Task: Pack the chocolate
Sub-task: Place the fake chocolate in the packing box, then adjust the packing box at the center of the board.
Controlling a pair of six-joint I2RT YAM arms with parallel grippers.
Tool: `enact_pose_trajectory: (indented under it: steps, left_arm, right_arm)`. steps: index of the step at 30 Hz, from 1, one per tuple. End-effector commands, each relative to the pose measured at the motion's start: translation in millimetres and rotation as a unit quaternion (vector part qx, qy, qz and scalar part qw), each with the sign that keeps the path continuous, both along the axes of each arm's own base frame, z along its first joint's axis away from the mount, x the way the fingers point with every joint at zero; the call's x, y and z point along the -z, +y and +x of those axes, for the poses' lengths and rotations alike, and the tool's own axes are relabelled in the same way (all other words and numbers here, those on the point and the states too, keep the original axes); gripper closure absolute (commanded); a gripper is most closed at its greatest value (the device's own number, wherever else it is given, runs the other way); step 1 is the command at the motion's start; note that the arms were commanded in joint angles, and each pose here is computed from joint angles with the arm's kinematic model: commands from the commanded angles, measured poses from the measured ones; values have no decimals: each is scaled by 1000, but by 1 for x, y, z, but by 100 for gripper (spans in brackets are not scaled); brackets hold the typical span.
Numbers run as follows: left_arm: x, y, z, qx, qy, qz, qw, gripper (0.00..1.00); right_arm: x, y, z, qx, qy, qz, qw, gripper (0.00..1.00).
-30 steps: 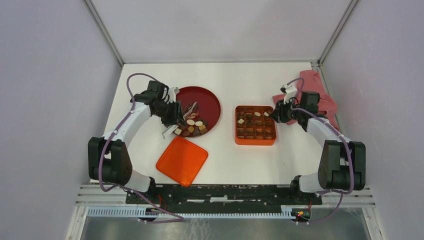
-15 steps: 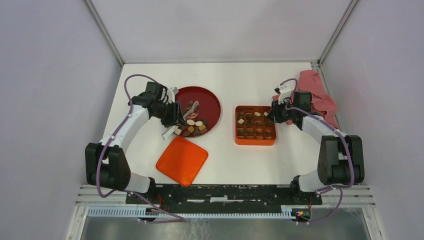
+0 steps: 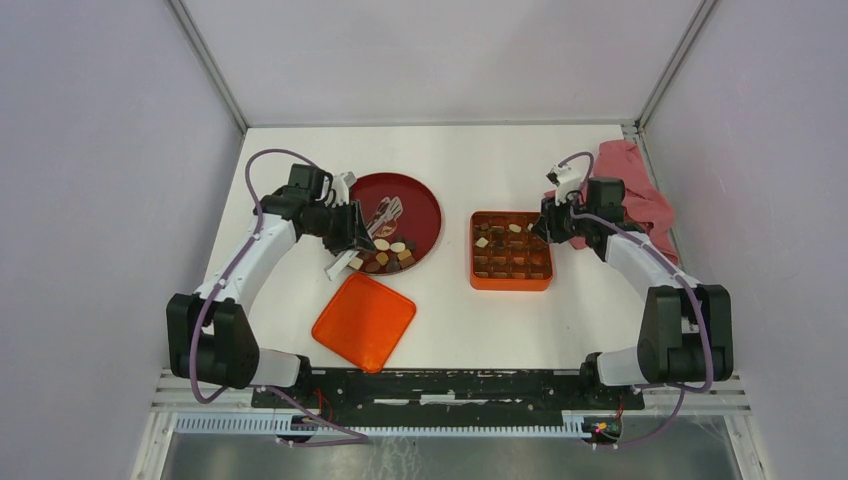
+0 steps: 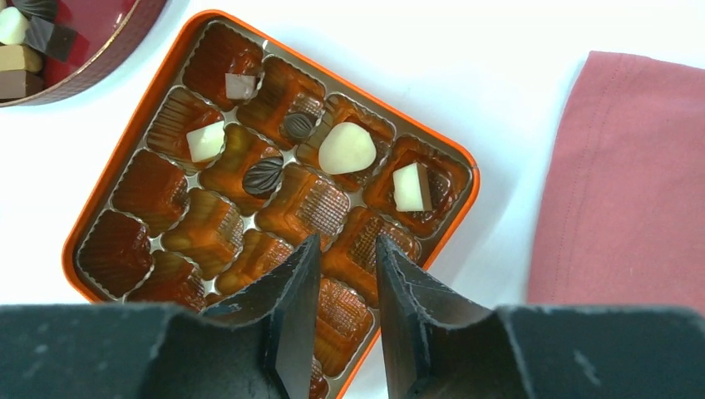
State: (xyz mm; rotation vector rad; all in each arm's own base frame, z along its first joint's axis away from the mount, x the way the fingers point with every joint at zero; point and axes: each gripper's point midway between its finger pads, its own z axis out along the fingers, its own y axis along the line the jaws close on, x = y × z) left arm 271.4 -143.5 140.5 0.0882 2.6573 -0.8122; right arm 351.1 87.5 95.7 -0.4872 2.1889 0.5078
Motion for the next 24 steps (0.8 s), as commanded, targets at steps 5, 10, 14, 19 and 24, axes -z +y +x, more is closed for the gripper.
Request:
enact_pose_trajectory:
  steps: [5,10,14,19,24]
  left_arm:
    - [-24,-13,7,-4,-33,-41,999,98]
    - [-23,-15,4,-1,-31,-41,999,98]
    - [-23,-17,5,1,-30,-42,999,98]
    - [-23,-20,5,5,-31,-41,999,98]
    - [-19,-18,4,2,-29,-37,999,98]
  right_arm:
    - [-12,-31,16,56,-26,-66,996,54]
    - [4,-39,16,83,-11,-76,994,54]
    - [9,-37,23,116,1,-48,992,55]
    - [15,-42,37,199,29,-7,980,56]
    - [29,-50,47,229,58,-22,971,60]
